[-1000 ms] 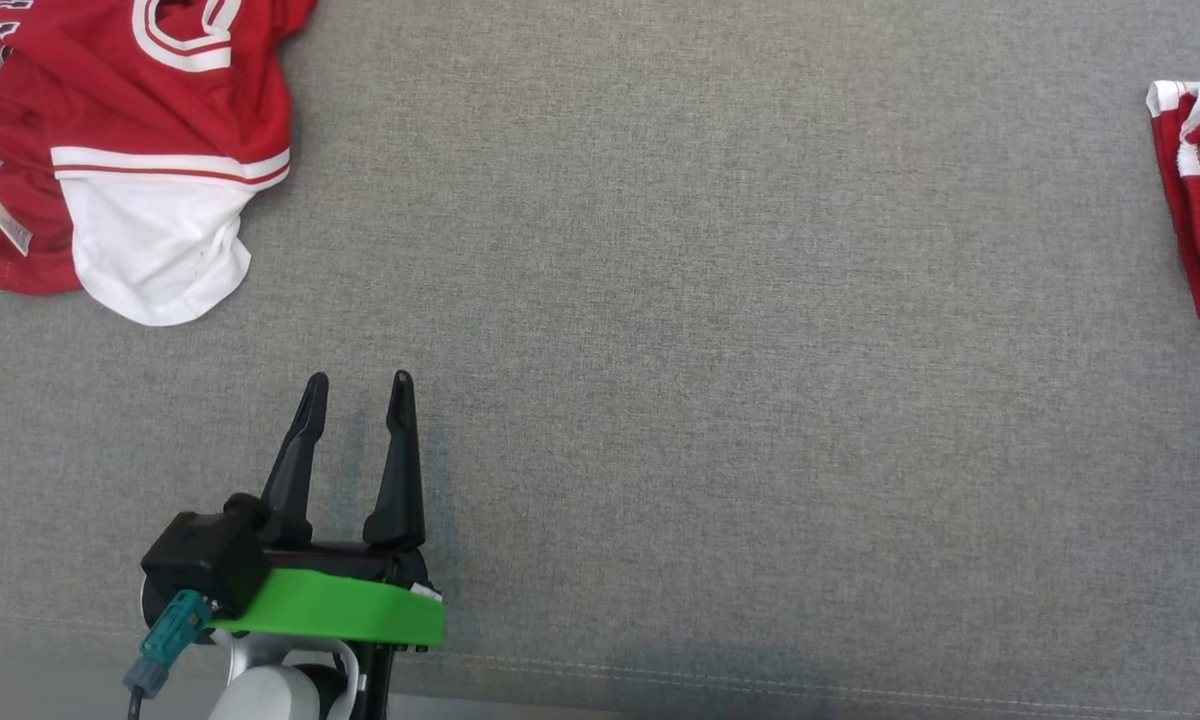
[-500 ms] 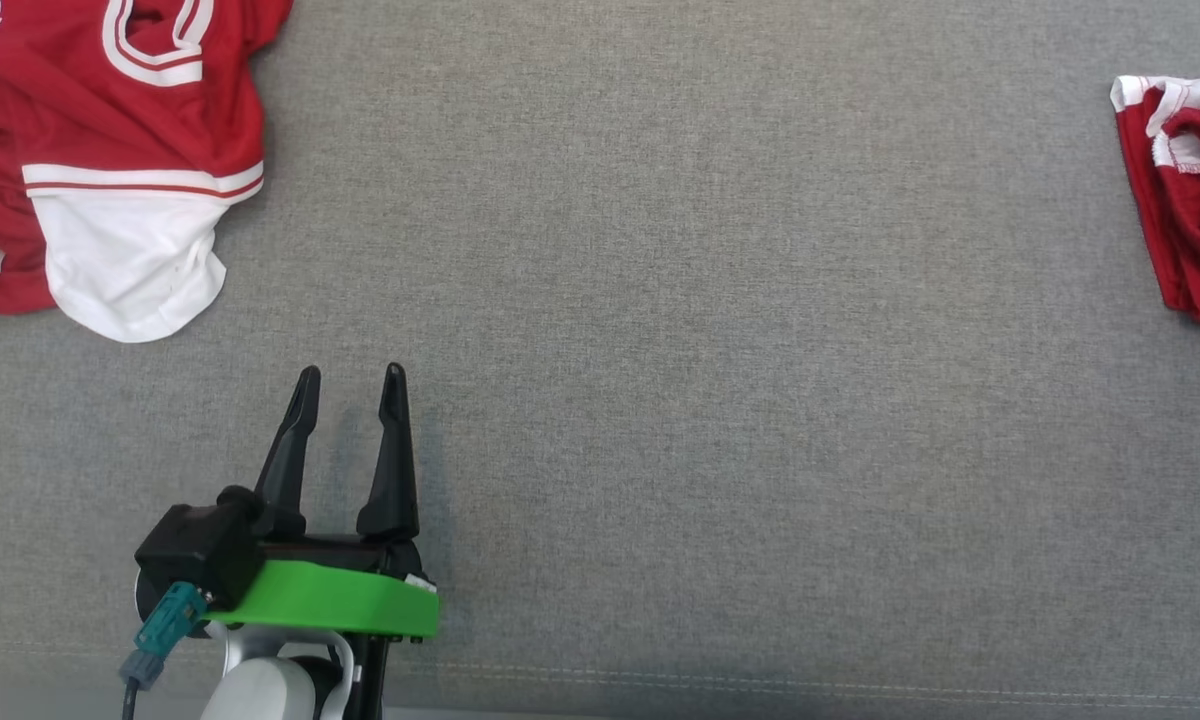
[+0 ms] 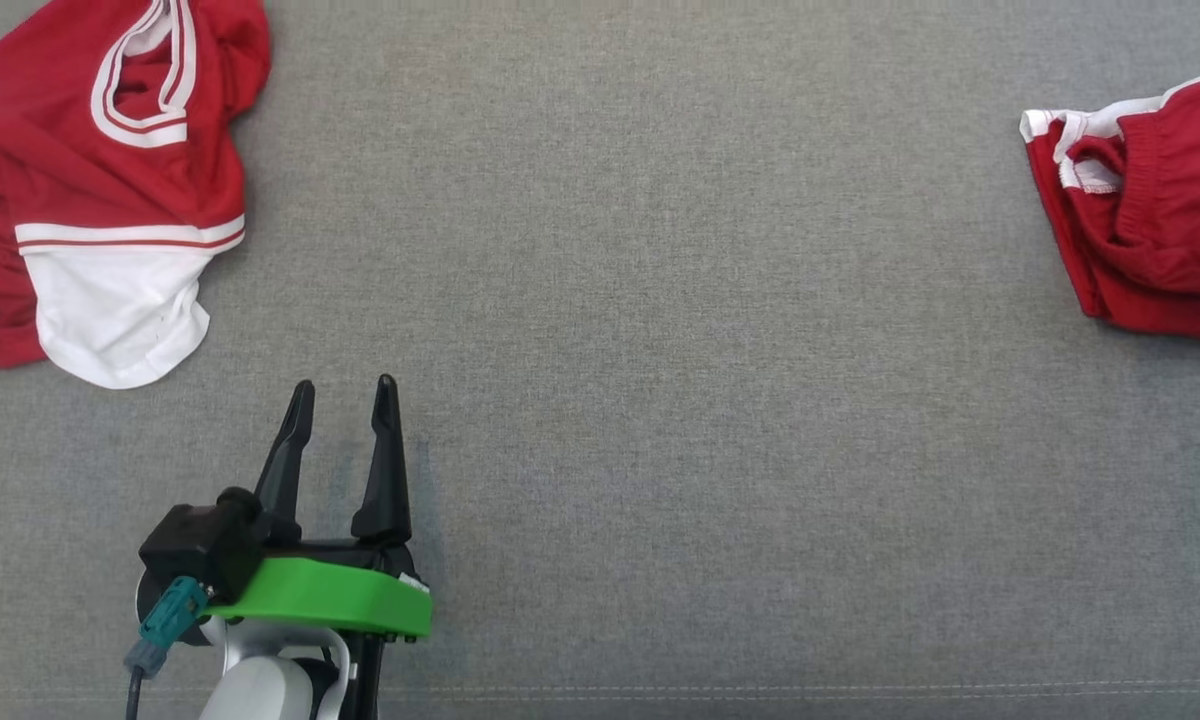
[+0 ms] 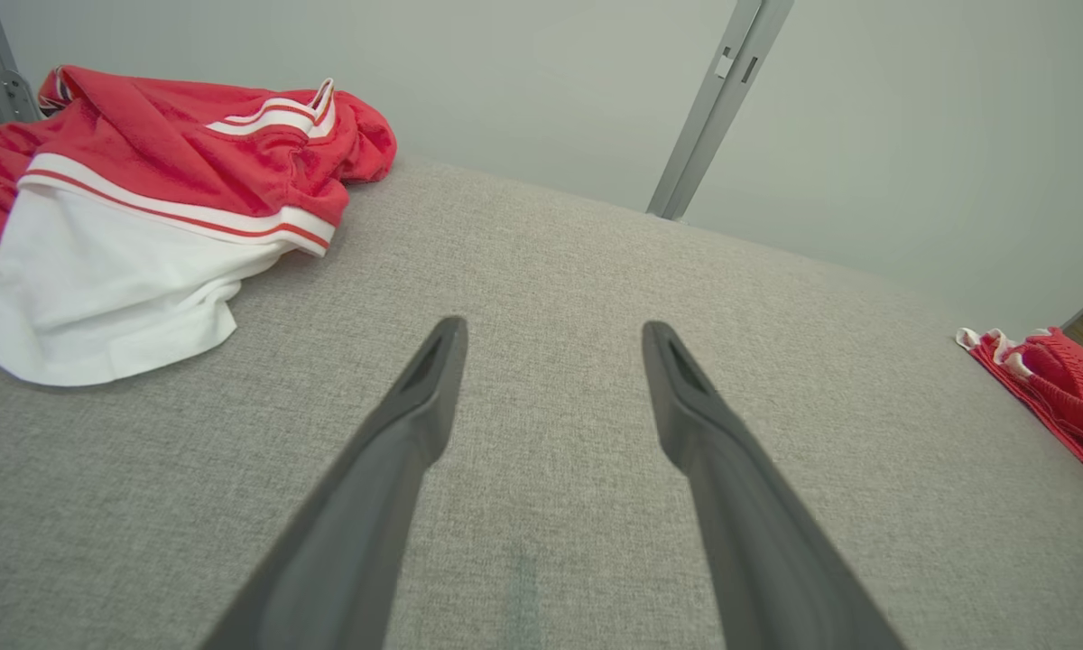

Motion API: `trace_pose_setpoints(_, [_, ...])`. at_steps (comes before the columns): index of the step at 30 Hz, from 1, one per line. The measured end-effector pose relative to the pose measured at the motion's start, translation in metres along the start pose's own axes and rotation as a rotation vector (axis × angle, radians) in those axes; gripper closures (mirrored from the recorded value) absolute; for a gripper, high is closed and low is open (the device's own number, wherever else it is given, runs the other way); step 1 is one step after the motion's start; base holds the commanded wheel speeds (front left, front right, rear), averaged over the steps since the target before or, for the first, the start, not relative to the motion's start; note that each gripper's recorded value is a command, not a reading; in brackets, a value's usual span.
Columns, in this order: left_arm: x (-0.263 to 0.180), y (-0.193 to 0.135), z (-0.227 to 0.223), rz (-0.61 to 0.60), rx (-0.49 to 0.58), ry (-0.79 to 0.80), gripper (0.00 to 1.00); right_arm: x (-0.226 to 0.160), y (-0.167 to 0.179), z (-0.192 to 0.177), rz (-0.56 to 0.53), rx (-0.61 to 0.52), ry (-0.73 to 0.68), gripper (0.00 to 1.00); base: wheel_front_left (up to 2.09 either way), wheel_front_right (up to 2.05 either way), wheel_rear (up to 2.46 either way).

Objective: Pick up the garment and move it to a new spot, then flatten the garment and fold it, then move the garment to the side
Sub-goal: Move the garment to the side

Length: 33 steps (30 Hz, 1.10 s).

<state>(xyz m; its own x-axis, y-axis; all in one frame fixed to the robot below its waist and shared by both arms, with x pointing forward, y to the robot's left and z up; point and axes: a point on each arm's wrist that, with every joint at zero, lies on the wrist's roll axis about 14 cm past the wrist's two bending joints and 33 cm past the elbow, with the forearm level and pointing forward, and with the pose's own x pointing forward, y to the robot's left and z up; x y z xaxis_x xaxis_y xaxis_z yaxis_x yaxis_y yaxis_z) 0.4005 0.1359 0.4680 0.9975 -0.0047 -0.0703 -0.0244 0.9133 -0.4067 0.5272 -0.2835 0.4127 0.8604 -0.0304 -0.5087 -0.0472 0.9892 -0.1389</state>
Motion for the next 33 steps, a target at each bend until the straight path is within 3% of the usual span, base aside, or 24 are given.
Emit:
trace_pose_setpoints(10, [-0.004, -0.017, 0.014, -0.051, 0.008, -0.039, 0.0, -0.029, 0.076, 0.05, 0.185, 0.009, -0.229, 0.0, 0.0, 0.0, 0.0])
trace_pose_setpoints(18, [-0.012, -0.021, 0.029, -0.062, 0.016, -0.079, 0.0, -0.067, 0.134, 0.063, 0.304, 0.069, -0.395, 0.0, 0.0, 0.0, 0.0])
trace_pose_setpoints(25, [-0.019, -0.019, 0.039, -0.054, 0.02, -0.108, 0.0, -0.093, 0.16, 0.063, 0.321, 0.139, -0.46, 0.0, 0.0, 0.0, 0.0])
trace_pose_setpoints(33, [-0.03, -0.018, 0.042, -0.051, 0.01, -0.12, 0.0, -0.121, 0.161, 0.053, 0.257, 0.201, -0.487, 0.0, 0.0, 0.0, 0.0])
